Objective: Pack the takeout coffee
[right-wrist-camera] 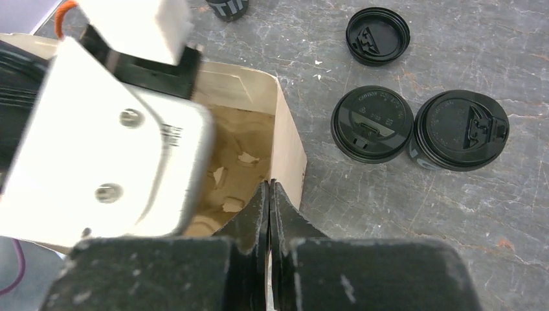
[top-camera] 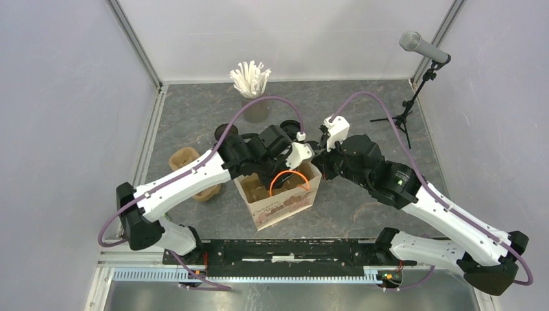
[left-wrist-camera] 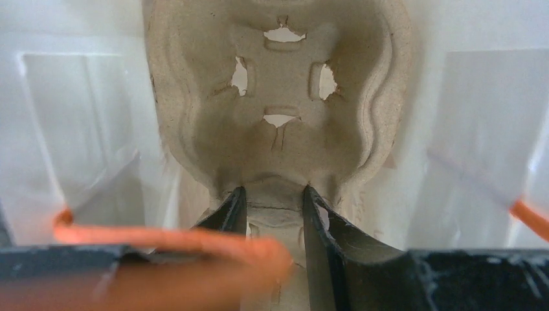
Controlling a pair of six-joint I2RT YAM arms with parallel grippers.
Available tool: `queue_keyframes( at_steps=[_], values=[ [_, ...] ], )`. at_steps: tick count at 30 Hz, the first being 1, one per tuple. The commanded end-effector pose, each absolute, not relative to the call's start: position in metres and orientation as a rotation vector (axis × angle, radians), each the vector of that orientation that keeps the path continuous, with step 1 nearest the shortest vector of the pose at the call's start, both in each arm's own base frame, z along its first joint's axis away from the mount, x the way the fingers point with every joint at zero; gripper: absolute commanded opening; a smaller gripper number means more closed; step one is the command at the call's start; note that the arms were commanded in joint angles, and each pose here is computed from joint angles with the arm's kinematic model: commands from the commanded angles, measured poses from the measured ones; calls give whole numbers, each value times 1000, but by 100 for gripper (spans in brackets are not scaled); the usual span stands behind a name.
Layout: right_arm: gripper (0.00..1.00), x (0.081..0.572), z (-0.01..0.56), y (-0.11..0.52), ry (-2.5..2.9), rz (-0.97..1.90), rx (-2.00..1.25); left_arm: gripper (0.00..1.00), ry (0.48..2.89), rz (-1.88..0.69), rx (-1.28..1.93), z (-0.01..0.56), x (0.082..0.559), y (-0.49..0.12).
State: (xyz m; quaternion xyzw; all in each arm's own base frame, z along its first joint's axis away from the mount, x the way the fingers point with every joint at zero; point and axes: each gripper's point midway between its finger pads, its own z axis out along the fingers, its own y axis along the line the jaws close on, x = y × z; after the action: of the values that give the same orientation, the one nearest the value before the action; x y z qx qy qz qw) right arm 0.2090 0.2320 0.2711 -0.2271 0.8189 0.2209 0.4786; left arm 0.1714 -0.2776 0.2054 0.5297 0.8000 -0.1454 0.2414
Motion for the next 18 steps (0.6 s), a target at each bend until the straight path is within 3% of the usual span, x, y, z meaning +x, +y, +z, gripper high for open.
queue_keyframes(
  at_steps=[1,6,9,12,15,16,18],
  values=[
    [0,208,272,235,1986,579,-534,24,2233,-373,1388,207,176,-284],
    [0,206,266,234,1985,589,-527,36,2239,-382,1373,205,177,-288],
    [0,205,265,235,1975,602,-531,53,2236,-403,1342,212,177,-291],
    [0,206,265,234,1972,586,-544,82,2211,-408,1311,221,180,-291],
    [0,207,267,232,1961,587,-529,87,2189,-426,1278,235,180,-291],
    [0,207,267,232,1959,589,-522,100,2188,-433,1255,240,180,-291],
    [0,206,266,230,1954,596,-505,100,2182,-469,1213,253,177,-291]
  ],
)
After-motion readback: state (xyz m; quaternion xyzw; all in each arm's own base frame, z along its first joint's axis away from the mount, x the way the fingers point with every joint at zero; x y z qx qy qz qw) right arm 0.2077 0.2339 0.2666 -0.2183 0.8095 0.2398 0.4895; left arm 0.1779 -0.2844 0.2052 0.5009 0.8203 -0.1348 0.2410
